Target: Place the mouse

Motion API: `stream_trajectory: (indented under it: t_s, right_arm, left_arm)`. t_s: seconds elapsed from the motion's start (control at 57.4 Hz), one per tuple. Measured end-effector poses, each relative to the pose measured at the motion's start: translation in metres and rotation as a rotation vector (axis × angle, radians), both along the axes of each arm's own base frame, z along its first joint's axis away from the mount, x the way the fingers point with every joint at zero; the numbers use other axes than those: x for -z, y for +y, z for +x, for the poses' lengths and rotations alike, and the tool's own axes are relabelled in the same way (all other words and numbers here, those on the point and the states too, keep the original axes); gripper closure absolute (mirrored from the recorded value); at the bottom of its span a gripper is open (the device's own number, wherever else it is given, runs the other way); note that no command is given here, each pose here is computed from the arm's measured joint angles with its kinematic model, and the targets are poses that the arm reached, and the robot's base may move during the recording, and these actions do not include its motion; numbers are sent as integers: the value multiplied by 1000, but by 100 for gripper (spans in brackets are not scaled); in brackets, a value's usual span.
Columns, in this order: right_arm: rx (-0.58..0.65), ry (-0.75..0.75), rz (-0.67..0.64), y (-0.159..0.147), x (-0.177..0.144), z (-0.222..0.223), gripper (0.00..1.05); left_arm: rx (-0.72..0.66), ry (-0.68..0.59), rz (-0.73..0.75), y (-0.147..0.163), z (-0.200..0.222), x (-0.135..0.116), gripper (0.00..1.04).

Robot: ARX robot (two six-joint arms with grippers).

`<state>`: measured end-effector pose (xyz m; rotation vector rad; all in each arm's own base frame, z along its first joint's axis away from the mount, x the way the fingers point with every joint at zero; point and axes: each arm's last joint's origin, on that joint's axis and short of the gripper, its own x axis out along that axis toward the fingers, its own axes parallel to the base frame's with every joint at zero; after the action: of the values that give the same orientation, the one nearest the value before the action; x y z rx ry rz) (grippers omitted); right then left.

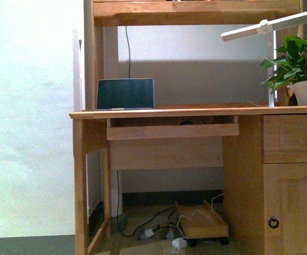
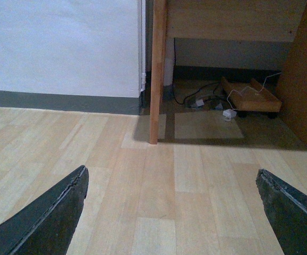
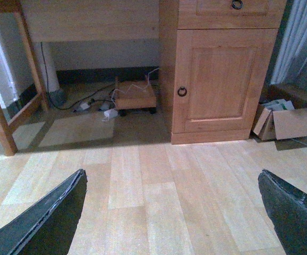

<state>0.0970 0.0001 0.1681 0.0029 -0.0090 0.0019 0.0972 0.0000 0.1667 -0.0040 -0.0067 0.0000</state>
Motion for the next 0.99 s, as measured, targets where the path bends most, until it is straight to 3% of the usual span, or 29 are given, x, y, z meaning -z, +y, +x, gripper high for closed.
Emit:
stream_trajectory:
  t_s: [0.992]
  right_arm:
    - [0,0,0,0,0,0,7]
  left_arm:
    - [0,0,0,0,0,0,8]
